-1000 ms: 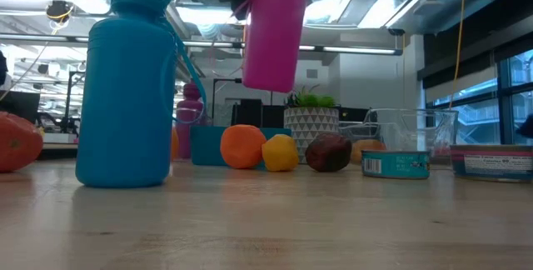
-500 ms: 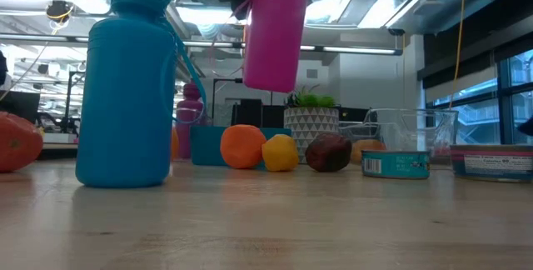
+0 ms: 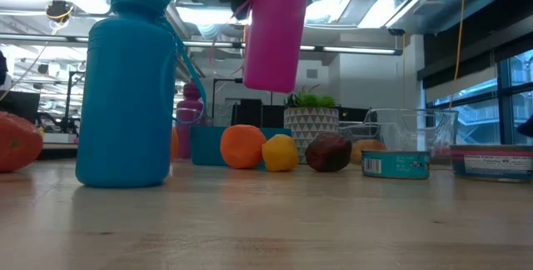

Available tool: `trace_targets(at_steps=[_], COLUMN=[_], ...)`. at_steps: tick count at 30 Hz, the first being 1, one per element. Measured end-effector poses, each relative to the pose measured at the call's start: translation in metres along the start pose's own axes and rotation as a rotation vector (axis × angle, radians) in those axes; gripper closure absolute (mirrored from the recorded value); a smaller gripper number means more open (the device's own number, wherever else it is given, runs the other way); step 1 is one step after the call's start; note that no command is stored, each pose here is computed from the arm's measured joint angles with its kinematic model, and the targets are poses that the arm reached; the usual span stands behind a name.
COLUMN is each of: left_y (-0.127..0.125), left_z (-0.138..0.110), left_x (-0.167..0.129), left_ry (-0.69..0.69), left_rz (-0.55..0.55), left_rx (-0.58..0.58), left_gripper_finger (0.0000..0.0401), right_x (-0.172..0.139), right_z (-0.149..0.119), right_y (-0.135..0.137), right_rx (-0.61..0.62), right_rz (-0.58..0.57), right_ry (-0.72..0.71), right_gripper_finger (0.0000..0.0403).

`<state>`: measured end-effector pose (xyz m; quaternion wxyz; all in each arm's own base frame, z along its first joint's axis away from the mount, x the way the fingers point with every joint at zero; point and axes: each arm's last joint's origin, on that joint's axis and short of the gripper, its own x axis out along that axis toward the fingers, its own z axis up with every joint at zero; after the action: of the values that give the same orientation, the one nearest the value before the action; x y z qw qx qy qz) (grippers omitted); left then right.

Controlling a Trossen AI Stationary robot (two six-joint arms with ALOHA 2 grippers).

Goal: Pick & Place Food Item
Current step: Put the pink water bottle into the left transparent bin

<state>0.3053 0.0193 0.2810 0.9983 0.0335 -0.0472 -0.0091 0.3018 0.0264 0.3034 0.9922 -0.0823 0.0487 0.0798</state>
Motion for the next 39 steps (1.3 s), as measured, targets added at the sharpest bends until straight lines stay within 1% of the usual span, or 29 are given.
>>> trace_targets(at_steps=[5, 8, 13, 17, 19, 23, 26, 30, 35, 39], left_y=[0.000, 0.000, 0.000, 0.001, 0.001, 0.001, 0.002, 0.007, 0.019, 0.024], left_z=[0.000, 0.000, 0.000, 0.005, 0.009, 0.022, 0.035, 0.051, 0.063, 0.062], left_x=[0.000, 0.000, 0.000, -0.004, -0.008, -0.019, -0.030, -0.053, -0.091, -0.123], left_ry=[0.001, 0.001, 0.001, 0.008, 0.016, 0.017, -0.011, -0.081, -0.142, -0.194], left_rz=[0.004, 0.004, 0.006, 0.026, 0.036, 0.062, 0.070, 0.065, 0.137, 0.202], left_rx=[0.005, 0.007, 0.015, 0.054, 0.059, 0.100, 0.112, 0.121, 0.113, 0.109], left_gripper_finger=[0.0203, 0.0203, 0.0203, 0.0203, 0.0203, 0.0203, 0.0203, 0.0203, 0.0203, 0.0203], right_x=[0.000, 0.000, 0.001, 0.001, -0.001, -0.011, -0.022, -0.042, -0.062, -0.072], right_z=[0.000, 0.005, 0.016, 0.021, 0.022, 0.032, 0.042, 0.054, 0.060, 0.059], right_y=[0.000, -0.001, -0.003, -0.005, -0.006, -0.004, 0.003, 0.012, 0.023, 0.030], right_rx=[0.004, 0.010, -0.005, -0.025, -0.040, -0.102, -0.135, -0.152, -0.139, -0.137], right_rz=[0.000, -0.001, -0.006, -0.052, -0.098, -0.200, -0.226, -0.237, -0.270, -0.311], right_ry=[-0.001, -0.012, -0.025, -0.001, 0.012, -0.007, -0.023, -0.028, 0.021, 0.070], right_gripper_finger=[0.0179, 0.0148, 0.0117, 0.0111, 0.0112, 0.0118, 0.0121, 0.0123, 0.0124, 0.0124])
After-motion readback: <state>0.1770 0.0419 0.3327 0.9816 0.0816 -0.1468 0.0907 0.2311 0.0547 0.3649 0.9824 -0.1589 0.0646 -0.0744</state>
